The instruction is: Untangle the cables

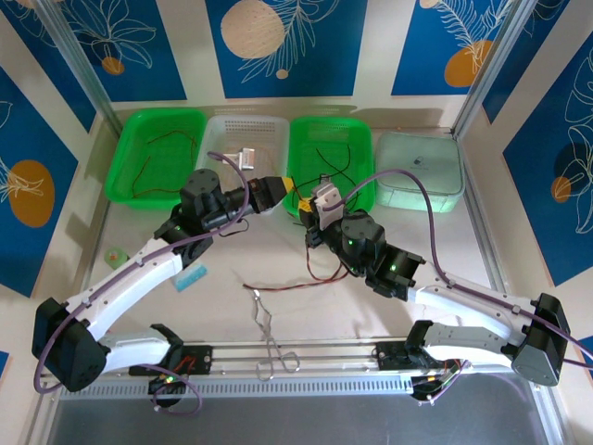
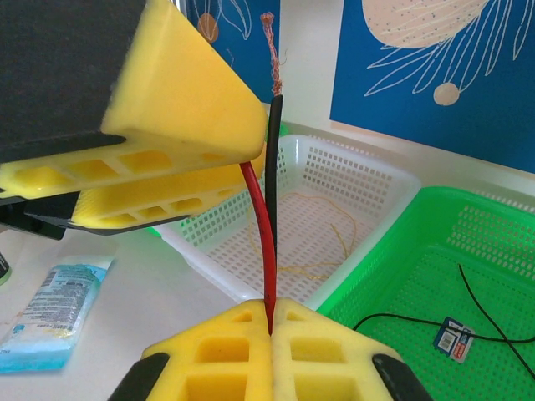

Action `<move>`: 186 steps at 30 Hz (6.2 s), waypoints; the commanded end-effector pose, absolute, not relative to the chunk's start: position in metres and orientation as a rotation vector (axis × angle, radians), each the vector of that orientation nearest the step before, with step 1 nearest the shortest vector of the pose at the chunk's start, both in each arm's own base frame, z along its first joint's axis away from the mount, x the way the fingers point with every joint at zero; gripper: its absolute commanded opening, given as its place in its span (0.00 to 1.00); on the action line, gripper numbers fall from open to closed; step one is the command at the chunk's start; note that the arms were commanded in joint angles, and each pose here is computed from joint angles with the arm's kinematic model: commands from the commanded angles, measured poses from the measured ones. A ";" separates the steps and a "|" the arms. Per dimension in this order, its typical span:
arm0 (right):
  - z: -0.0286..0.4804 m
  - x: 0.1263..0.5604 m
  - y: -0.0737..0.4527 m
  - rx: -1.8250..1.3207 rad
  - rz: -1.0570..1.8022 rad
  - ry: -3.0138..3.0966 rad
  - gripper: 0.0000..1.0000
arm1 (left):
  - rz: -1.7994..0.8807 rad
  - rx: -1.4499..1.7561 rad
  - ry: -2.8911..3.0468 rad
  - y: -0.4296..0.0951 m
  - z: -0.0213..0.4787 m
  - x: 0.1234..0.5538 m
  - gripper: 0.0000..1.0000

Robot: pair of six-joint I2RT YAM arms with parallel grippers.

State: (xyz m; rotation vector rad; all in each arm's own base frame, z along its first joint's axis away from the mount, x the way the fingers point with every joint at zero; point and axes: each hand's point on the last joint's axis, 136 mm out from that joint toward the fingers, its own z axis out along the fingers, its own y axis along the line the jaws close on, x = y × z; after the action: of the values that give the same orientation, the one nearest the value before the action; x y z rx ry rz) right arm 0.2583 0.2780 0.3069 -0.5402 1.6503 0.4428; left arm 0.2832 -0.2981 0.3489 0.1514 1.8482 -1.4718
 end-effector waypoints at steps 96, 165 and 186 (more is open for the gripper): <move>0.381 0.293 0.219 0.076 0.899 1.948 0.00 | -1.164 0.310 1.788 -0.270 0.418 0.282 0.00; 0.534 0.218 -0.070 0.840 0.266 1.162 0.00 | 0.082 -0.332 1.119 -0.014 0.540 0.272 0.00; 0.701 0.336 0.077 0.325 0.713 1.063 0.00 | -0.229 -0.355 1.608 -0.061 0.362 0.305 0.00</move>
State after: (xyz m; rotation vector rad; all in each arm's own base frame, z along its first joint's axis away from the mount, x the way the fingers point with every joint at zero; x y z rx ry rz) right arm 0.3300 0.0668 0.6796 0.3871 1.1222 0.7260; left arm 0.3084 -0.0560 0.3890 -0.3007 1.5344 -0.1293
